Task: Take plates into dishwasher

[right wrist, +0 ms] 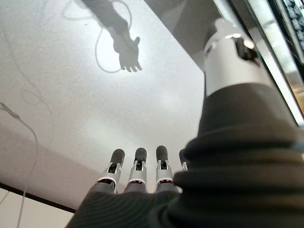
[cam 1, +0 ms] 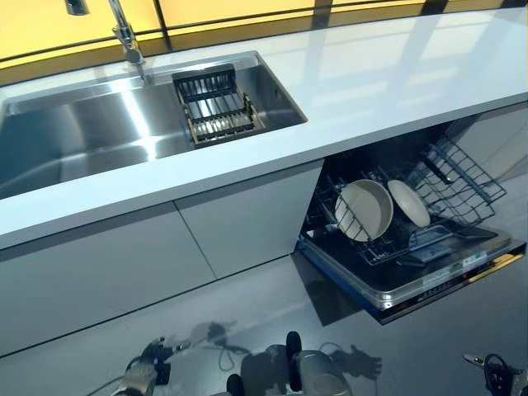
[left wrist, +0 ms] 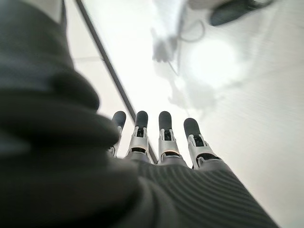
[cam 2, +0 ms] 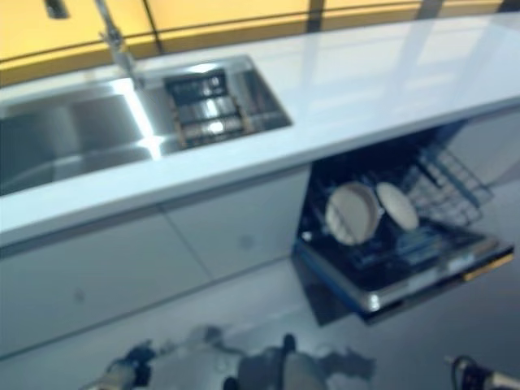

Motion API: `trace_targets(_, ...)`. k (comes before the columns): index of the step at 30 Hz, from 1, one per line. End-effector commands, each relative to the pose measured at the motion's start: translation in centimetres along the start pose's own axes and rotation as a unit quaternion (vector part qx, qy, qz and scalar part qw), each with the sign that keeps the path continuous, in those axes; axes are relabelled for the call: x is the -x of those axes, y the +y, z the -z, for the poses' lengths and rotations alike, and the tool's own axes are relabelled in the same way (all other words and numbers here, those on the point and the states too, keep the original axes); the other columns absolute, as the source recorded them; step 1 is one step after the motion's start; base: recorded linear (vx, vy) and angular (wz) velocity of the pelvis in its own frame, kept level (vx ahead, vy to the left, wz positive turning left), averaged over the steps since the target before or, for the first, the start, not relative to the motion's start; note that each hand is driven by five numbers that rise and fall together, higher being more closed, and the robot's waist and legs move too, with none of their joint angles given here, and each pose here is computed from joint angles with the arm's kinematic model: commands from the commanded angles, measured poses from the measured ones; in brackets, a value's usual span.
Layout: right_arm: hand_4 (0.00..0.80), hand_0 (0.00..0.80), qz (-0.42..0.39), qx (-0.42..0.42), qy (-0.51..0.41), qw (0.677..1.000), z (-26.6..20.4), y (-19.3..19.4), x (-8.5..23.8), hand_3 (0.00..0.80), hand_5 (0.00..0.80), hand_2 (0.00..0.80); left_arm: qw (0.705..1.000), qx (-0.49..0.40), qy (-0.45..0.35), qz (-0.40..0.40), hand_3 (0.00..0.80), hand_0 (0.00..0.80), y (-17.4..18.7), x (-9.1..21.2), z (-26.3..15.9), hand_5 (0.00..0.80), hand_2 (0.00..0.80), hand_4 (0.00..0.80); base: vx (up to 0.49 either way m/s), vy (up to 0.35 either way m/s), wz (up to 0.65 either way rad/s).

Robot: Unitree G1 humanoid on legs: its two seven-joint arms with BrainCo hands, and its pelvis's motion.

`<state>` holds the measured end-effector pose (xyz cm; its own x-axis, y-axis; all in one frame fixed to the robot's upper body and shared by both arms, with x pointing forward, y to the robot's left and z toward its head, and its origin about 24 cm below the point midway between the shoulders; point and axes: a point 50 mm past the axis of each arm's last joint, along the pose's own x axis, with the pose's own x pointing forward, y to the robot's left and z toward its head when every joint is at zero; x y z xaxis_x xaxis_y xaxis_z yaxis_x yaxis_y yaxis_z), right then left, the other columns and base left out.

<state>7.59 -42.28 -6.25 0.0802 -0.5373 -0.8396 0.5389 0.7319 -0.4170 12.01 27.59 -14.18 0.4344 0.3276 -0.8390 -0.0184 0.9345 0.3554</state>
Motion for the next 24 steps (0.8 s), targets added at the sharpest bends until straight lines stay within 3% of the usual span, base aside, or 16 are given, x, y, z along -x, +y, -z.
trace_targets(1, 0.0, 0.0, 0.024, -0.005, 0.018, 1.0, 2.0, -0.9, -0.3, 0.0, 0.0, 0.0, 0.999, -0.031, -0.016, -0.023, 0.0, 0.0, 2.7, -0.1, -1.3, 0.0, 0.0, 0.0, -0.272, -0.132, -0.04)
trace_targets(6, 0.0, 0.0, 0.027, -0.066, 0.034, 0.997, 3.6, 0.4, -0.6, 0.0, 0.0, 0.0, 0.999, -0.022, 0.028, -0.018, 0.0, 0.0, 3.9, 0.4, 1.5, 0.0, 0.0, 0.0, -0.357, -0.179, -0.14)
trace_targets(11, 0.0, 0.0, 0.024, -0.096, 0.054, 0.994, 4.6, 4.2, -0.9, 0.0, 0.0, 0.0, 0.998, 0.007, 0.057, -0.022, 0.0, 0.0, 3.6, 0.7, 3.1, 0.0, 0.0, 0.0, -0.273, -0.432, -0.33)
trace_targets(16, 0.0, 0.0, -0.021, -0.107, 0.031, 0.994, 2.7, 7.7, -0.6, 0.0, 0.0, 0.0, 0.998, 0.028, 0.041, -0.026, 0.0, 0.0, 3.8, 0.6, 2.4, 0.0, 0.0, 0.0, -0.203, -0.46, -0.66)
trace_targets(20, 0.0, 0.0, -0.042, -0.178, -0.018, 0.983, 0.8, 8.3, -0.4, 0.0, 0.0, 0.0, 1.0, 0.019, -0.002, 0.003, 0.0, 0.0, 2.6, 0.3, 0.7, 0.0, 0.0, 0.0, -0.206, -0.23, -0.13)
trace_targets(24, 0.0, 0.0, -0.081, -0.255, -0.07, 0.961, -4.3, 9.0, 0.8, 0.0, 0.0, 0.0, 0.998, 0.036, -0.044, 0.023, 0.0, 0.0, 0.9, -0.1, -2.1, 0.0, 0.0, 0.0, -0.279, -0.057, 0.11)
